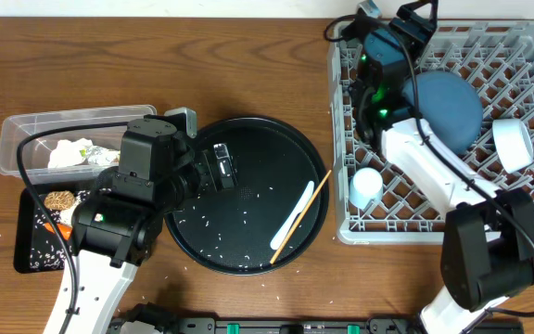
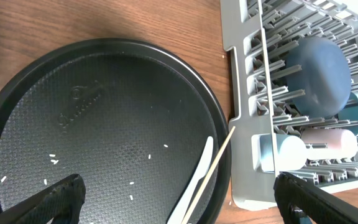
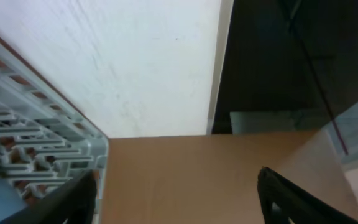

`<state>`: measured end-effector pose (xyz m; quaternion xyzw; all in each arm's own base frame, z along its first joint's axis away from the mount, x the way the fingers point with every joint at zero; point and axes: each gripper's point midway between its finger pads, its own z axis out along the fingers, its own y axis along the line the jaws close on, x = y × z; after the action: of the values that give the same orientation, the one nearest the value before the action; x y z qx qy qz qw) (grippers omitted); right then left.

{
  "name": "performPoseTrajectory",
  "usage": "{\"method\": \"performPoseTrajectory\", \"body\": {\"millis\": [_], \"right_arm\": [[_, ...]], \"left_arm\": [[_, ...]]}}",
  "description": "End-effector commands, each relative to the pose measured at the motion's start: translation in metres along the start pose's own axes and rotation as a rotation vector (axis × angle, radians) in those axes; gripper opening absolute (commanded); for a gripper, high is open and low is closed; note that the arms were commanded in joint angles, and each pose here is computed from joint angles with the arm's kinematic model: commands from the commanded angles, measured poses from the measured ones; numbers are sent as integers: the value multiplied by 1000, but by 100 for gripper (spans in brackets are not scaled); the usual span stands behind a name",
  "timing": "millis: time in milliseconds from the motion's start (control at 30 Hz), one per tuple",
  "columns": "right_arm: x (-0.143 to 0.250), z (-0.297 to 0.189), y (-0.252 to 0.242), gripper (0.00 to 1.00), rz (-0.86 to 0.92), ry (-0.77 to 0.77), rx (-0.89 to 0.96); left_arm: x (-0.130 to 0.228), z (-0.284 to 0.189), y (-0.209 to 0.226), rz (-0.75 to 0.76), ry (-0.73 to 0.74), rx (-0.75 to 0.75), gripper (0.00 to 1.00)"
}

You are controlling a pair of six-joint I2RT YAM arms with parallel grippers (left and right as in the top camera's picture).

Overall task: Sort waste into correct bins and load items into the dishwasher rack
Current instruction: 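Lower the blue plate upright into the rack's back and release, then move the right gripper to the wooden stick on the tray and grasp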

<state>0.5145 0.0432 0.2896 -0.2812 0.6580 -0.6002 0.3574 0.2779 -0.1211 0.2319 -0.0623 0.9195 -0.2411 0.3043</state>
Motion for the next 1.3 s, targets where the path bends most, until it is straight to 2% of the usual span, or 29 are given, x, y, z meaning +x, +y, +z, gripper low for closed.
{"method": "performPoseTrajectory", "body": {"millis": [0,100,200,333,433,533,667,800,967,1100,1267], "right_arm": [[-1,-23,-18,83,154,24,8],[-4,-38,-10,90,196,20,-53],[1,-51,-6,93,284,26,-147],[5,-81,4,91,475,-20,-492],[11,-107,-5,80,727,10,-758],[17,-138,-8,64,925,76,-997],[23,-170,11,54,997,194,-1196],[23,-208,50,37,988,368,-1356],[17,-256,103,17,995,580,-1422],[8,-287,136,17,1037,664,-1410],[12,-310,155,18,1073,687,-1286]], "left_arm": [[-4,-3,0,17,-16,-5,98],[-4,-3,0,17,-16,-5,98],[-4,-3,0,17,-16,-5,98],[-4,-3,0,17,-16,-5,98],[-4,-3,0,17,-16,-5,98],[-4,-3,0,16,-16,-5,98],[-4,-3,0,16,-16,-5,98],[-4,-3,0,16,-16,-5,98],[-4,-3,0,16,-16,-5,98],[-4,-3,0,17,-16,-5,98],[-4,-3,0,16,-16,-5,98]]}}
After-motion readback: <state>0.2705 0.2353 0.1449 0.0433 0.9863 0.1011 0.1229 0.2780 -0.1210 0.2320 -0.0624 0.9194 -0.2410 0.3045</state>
